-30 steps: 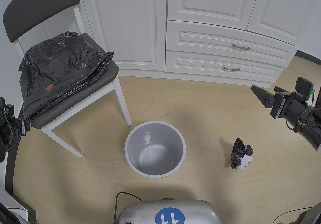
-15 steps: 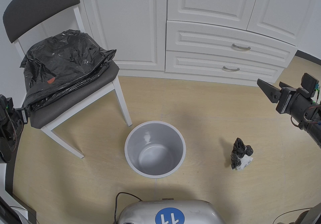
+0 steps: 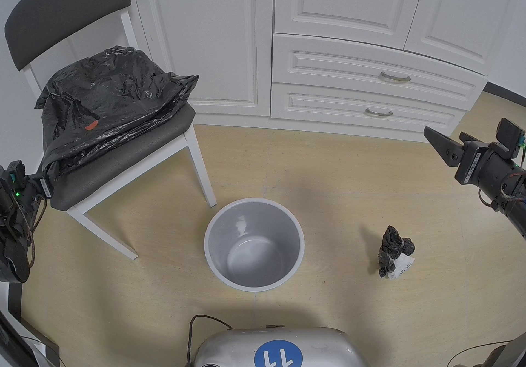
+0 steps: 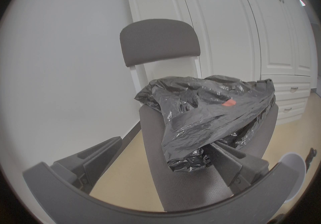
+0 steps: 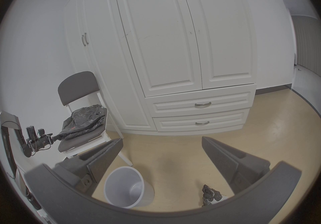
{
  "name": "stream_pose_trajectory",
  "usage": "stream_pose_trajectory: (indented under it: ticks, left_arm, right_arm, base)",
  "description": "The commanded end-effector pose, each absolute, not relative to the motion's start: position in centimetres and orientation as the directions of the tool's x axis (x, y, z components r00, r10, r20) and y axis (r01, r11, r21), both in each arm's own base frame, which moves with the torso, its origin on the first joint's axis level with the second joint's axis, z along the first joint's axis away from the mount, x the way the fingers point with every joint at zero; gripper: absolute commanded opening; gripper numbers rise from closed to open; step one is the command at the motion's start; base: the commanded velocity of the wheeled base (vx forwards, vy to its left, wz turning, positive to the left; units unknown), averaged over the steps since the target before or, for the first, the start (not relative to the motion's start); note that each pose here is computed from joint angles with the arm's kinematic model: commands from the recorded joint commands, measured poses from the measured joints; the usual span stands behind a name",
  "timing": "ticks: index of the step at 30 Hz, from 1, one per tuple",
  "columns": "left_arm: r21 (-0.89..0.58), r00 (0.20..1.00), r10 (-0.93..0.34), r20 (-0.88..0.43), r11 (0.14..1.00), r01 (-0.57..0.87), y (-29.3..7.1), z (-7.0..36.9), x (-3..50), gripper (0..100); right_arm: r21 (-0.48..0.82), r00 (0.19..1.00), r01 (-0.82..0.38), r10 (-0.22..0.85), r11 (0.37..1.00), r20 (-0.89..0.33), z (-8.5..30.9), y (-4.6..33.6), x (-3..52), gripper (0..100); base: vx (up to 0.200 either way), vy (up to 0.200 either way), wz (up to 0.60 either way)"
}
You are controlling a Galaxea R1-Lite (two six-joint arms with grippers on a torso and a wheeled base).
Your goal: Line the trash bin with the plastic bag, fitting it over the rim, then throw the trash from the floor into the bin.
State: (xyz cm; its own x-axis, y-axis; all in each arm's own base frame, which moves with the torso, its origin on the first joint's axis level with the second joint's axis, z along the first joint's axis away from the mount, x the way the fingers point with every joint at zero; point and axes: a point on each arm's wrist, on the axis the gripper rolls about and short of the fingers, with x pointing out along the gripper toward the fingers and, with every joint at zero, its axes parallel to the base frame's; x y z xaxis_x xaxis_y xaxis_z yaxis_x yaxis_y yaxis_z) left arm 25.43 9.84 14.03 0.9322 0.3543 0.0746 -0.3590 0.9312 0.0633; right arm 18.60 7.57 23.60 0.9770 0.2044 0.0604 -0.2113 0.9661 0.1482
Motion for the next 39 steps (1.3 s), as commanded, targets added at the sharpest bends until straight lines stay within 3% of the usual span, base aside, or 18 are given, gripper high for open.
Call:
stream_pose_trajectory:
  ticks: [1, 18, 19, 28, 39]
  left_arm:
    - [0.085, 0.938, 0.346, 0.011, 0.935, -0.345, 10.6, 11.2, 27.0, 100]
    - [0.097, 0.948, 0.295, 0.122, 0.947, -0.307, 10.6, 13.8, 27.6, 100]
    - [0.100, 0.948, 0.293, 0.127, 0.947, -0.306, 10.5, 13.9, 27.6, 0]
    - [0.098, 0.946, 0.296, 0.133, 0.946, -0.310, 10.1, 14.3, 26.8, 0]
    - [0.040, 0.963, 0.186, 0.198, 0.980, -0.197, 5.6, 16.9, 21.6, 0]
  right_arm:
    - [0.151, 0.976, -0.214, 0.206, 0.965, 0.068, 23.7, 7.5, 18.4, 100]
    - [0.162, 0.974, -0.225, 0.217, 0.961, 0.068, 23.7, 7.5, 18.4, 100]
    - [0.162, 0.974, -0.225, 0.217, 0.961, 0.068, 23.7, 7.5, 18.4, 100]
    - [0.161, 0.973, -0.228, 0.221, 0.960, 0.060, 23.5, 7.6, 18.4, 100]
    - [0.154, 0.972, -0.234, 0.232, 0.960, 0.029, 22.8, 8.0, 18.9, 100]
  base:
    - [0.000, 0.000, 0.00]
    - [0.000, 0.000, 0.00]
    - [0.000, 0.000, 0.00]
    - [0.000, 0.000, 0.00]
    - [0.000, 0.000, 0.00]
